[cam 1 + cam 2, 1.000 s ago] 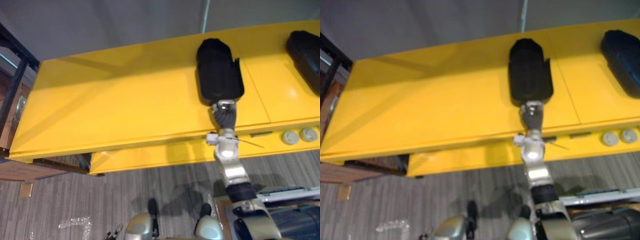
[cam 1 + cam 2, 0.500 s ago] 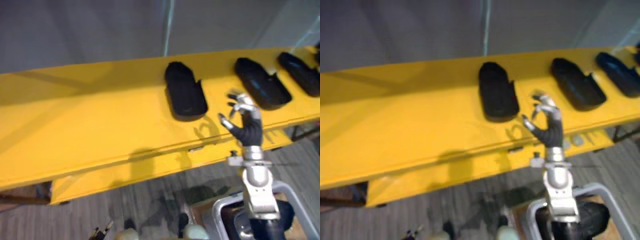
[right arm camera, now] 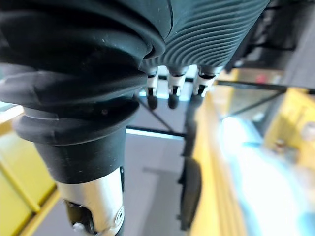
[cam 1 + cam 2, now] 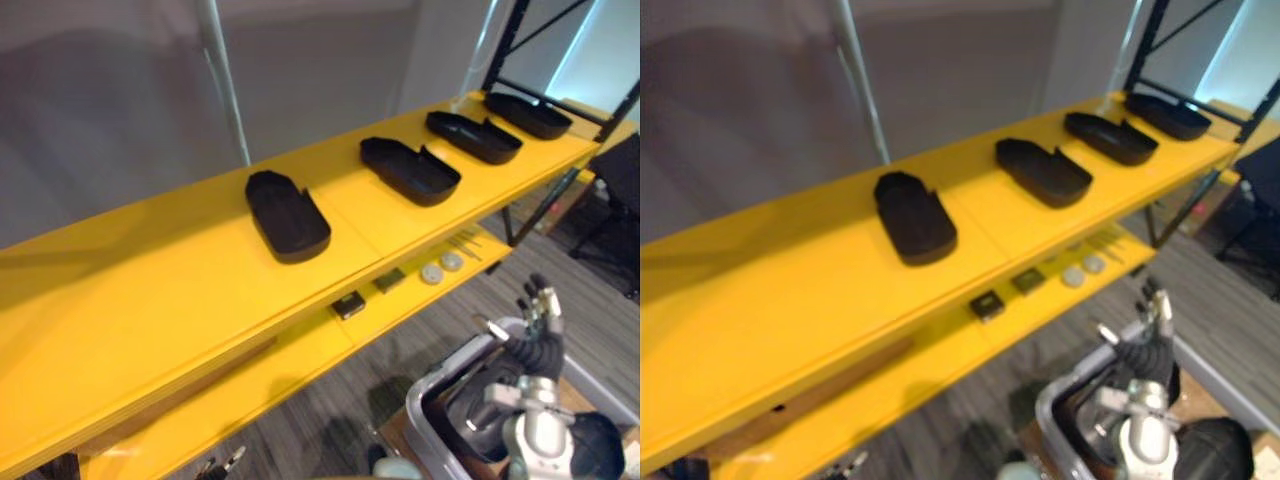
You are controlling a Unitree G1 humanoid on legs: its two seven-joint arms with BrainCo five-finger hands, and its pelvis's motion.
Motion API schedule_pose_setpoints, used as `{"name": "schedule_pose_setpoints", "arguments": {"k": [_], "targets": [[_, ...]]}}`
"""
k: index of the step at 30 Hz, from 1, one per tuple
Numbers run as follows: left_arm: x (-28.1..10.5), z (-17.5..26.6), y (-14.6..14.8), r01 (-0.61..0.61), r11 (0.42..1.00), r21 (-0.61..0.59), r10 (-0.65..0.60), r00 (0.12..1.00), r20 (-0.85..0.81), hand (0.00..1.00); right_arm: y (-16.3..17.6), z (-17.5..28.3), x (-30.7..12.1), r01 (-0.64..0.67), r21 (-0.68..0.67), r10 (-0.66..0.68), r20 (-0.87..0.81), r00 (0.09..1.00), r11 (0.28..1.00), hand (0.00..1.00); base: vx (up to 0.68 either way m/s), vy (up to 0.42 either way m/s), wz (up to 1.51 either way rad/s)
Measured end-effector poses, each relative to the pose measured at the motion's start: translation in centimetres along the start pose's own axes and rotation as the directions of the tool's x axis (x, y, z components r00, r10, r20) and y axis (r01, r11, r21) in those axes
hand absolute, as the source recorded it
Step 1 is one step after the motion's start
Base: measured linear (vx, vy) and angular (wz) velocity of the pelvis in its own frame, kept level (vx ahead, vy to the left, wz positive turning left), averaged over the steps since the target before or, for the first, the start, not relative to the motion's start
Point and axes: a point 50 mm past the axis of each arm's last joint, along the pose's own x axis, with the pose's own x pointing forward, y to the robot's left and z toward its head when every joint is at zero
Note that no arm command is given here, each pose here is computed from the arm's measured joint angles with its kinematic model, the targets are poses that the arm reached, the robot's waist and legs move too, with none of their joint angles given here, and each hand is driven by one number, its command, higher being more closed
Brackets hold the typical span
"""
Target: Walk over and take plastic housings, then place them on the shelf
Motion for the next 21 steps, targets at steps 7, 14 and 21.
{"name": "schedule_pose_setpoints", "arguments": {"k": [7,14,21], "targets": [[0.1,0.2,-0.5,0.028,0.992,0.123,-0.025,0.999,-0.024,0.0,1.9,-0.8,-0.3,-0.003,0.043,0.004,-0.024,1.0,0.999,0.0,0.0,-0.039,-0.22],[0.4,0.3,-0.6,0.079,0.93,0.36,-0.046,0.994,-0.099,0.0,2.0,-0.9,-0.4,0.031,0.047,-0.029,-0.031,0.999,0.998,0.0,0.01,-0.048,-0.29],[0.3,-0.5,-0.2,0.096,0.935,0.342,-0.042,0.986,-0.162,0.0,3.3,-0.3,-0.4,-0.055,0.054,0.055,0.011,0.998,0.997,0.0,-0.01,-0.077,-0.61]]}}
